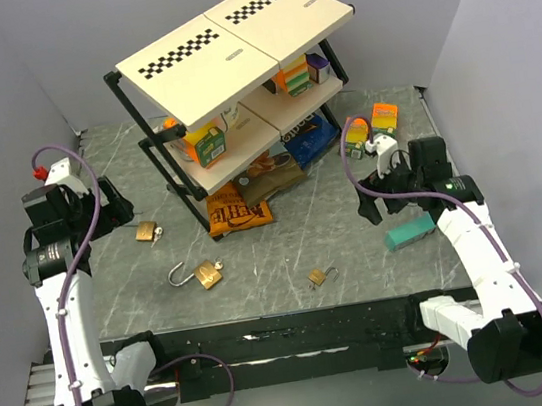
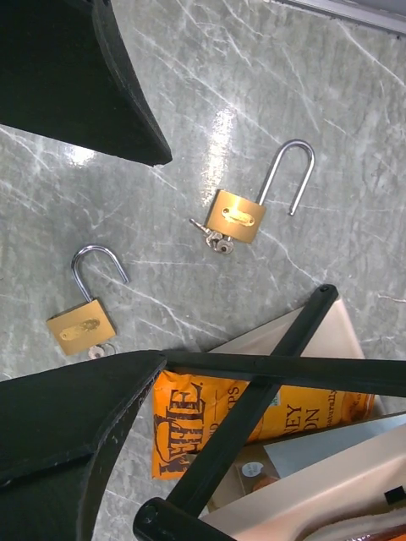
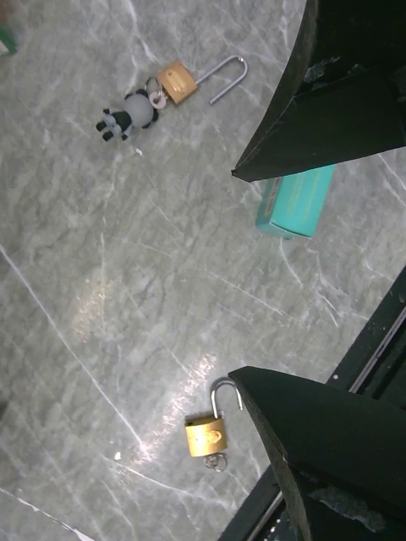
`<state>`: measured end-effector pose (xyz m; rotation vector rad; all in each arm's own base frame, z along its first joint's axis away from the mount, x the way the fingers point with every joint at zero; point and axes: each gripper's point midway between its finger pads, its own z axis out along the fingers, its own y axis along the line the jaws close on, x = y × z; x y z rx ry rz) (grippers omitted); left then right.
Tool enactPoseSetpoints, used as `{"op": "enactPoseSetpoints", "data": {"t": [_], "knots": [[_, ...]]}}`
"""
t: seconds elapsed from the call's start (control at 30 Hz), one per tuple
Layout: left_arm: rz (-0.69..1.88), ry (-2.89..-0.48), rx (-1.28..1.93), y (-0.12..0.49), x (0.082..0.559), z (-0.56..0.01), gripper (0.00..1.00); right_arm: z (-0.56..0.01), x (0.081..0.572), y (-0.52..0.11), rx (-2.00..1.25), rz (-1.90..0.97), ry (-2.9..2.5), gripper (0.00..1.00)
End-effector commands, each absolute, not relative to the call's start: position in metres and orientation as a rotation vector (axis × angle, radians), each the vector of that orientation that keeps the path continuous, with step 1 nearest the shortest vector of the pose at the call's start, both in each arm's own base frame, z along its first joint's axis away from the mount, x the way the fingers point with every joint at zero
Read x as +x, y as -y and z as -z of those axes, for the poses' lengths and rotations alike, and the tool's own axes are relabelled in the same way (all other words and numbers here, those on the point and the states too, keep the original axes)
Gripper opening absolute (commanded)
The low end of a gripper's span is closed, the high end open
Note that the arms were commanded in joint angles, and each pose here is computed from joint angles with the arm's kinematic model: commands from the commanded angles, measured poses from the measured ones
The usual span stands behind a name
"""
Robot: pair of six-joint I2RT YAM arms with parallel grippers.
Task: Lock with the key
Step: Pick up the lock from the center of the board.
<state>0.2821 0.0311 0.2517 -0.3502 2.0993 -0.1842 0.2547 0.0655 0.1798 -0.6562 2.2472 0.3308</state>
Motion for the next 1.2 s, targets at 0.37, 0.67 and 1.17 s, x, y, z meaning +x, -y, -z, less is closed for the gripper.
{"op": "enactPoseSetpoints", "data": {"t": [0.37,0.67,1.17], "knots": [[0.362,-1.999,-0.173,-0.002,0.295,-0.305,0.96,-0.188,0.300,-0.059,-1.001,-0.350,-2.268,1.00],[0.543,-1.978,-0.068,0.027,0.290,-0.306,0.96,-0.134,0.331,0.013,-1.295,-0.316,-2.367,0.99],[0.635,-2.003,-0.051,0.036,0.292,-0.299,0.96,-0.076,0.367,0.048,-1.619,-0.312,-2.272,0.97]]}}
